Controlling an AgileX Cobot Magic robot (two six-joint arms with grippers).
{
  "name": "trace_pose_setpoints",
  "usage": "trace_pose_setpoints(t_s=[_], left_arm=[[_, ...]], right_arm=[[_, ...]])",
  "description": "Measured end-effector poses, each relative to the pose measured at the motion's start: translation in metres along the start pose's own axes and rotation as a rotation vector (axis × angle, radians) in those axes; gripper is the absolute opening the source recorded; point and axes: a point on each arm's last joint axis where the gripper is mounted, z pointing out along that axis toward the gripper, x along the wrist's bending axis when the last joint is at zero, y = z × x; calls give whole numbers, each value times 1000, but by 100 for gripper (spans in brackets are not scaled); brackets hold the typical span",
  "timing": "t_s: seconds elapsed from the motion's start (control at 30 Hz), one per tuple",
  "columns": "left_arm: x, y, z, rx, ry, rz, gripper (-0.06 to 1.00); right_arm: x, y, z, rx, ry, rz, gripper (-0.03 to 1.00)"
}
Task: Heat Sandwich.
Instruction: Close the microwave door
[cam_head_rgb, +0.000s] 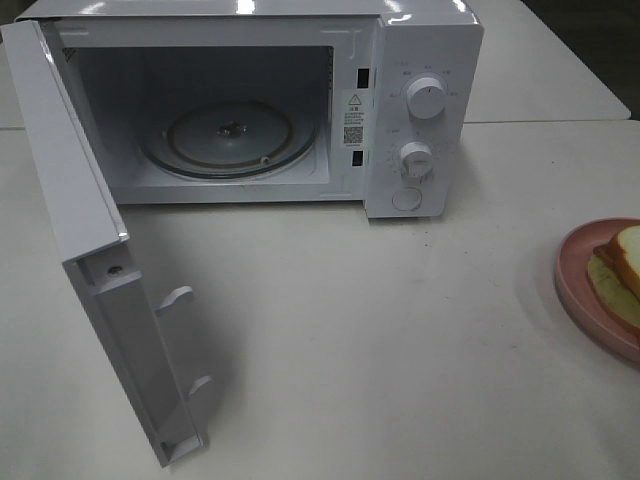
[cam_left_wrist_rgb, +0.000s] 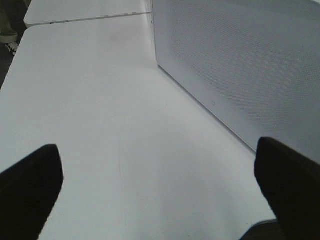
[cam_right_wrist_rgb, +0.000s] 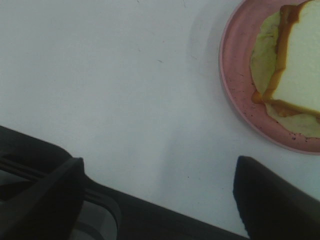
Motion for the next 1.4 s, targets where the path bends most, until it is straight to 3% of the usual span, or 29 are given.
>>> trace_pose_setpoints(t_s=[0.4, 0.53, 0.73, 1.1, 1.4], left_arm=[[0, 0, 0, 0, 0, 0, 99], [0, 0, 0, 0, 0, 0, 99], [0, 0, 0, 0, 0, 0, 99], [0, 0, 0, 0, 0, 0, 99], [0, 0, 0, 0, 0, 0, 99]], right_arm=[[-10, -42, -28, -153, -20, 83, 77], [-7, -62, -41, -281, 4, 95, 77], [-3, -73, -48, -370, 16, 113, 77], [0, -95, -61, -543, -60, 192, 77], [1, -97, -61, -554, -84, 216, 77]])
